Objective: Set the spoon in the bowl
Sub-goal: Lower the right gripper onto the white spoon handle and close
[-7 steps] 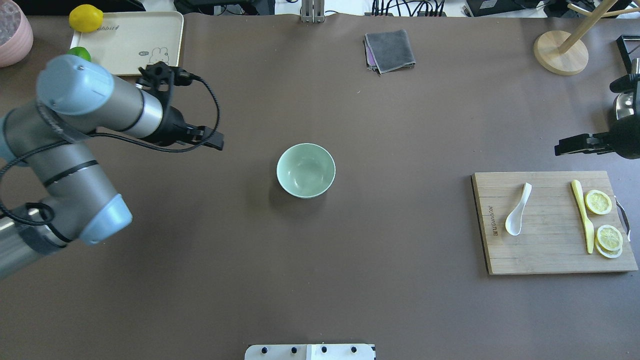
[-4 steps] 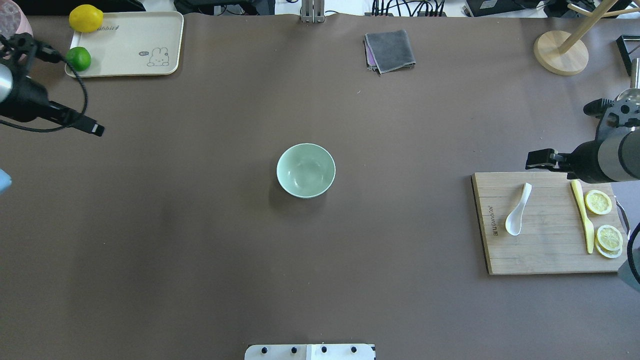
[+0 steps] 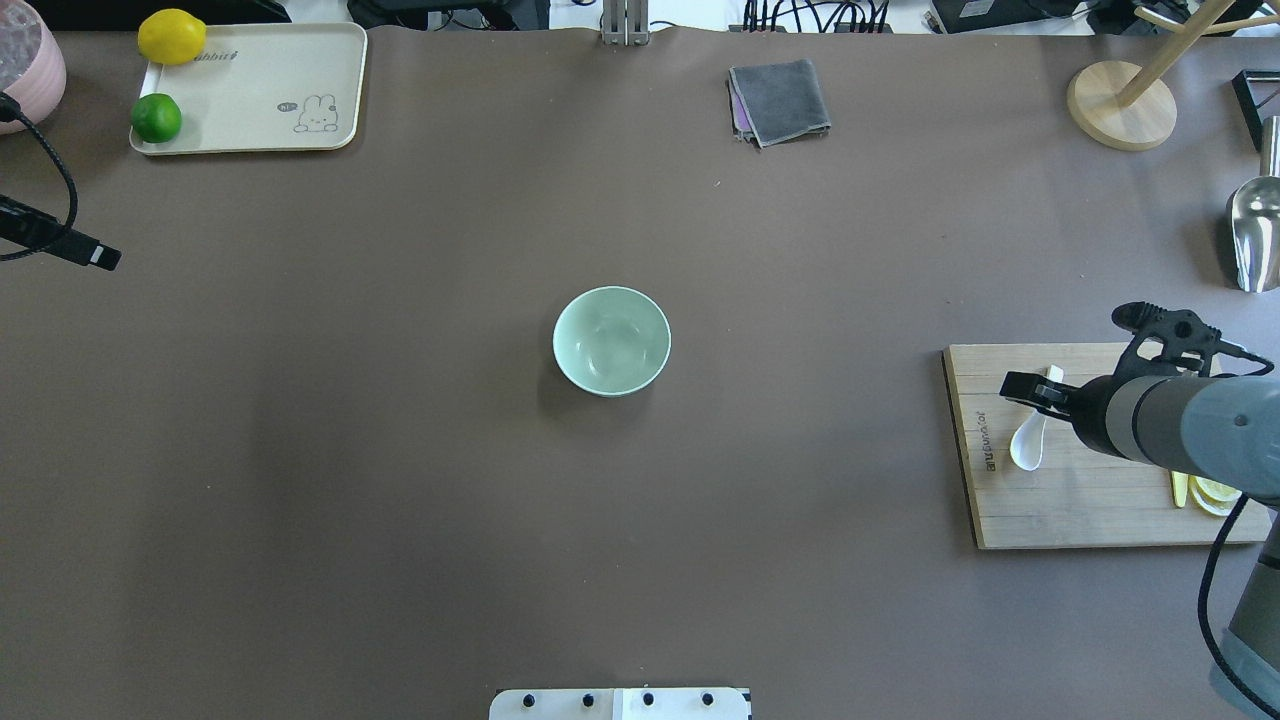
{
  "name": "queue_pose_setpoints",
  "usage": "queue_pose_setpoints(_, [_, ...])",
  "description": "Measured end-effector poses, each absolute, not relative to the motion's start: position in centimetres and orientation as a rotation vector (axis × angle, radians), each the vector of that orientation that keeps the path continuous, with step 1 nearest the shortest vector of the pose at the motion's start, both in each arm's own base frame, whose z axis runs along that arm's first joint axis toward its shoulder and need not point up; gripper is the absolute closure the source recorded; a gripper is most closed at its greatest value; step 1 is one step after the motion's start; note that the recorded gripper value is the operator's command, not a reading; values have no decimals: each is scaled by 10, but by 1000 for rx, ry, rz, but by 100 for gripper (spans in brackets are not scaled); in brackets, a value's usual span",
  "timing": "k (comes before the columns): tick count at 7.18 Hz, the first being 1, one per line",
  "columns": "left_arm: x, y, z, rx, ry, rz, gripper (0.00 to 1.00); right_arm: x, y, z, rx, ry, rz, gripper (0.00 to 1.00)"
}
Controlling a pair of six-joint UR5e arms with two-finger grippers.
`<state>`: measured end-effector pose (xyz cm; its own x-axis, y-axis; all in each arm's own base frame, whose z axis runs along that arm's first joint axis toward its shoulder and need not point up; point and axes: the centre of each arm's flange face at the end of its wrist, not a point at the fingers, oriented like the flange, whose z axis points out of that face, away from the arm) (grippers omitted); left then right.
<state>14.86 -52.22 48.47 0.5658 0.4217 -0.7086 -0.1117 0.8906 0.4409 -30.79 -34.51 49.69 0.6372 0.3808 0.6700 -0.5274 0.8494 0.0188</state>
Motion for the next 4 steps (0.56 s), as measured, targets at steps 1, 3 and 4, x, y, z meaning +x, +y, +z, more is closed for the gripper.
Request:
queue_pose_setpoints(1, [148, -521, 486, 369, 919, 322, 1, -314, -343, 503, 236, -697, 523, 13])
queue_pose_setpoints(3, [148, -521, 486, 371, 919, 322, 1, -318, -344, 516, 251, -672, 534, 33])
queue_pose_setpoints(4, [148, -521, 486, 370, 919, 322, 1, -319, -345, 520, 251, -666, 549, 44])
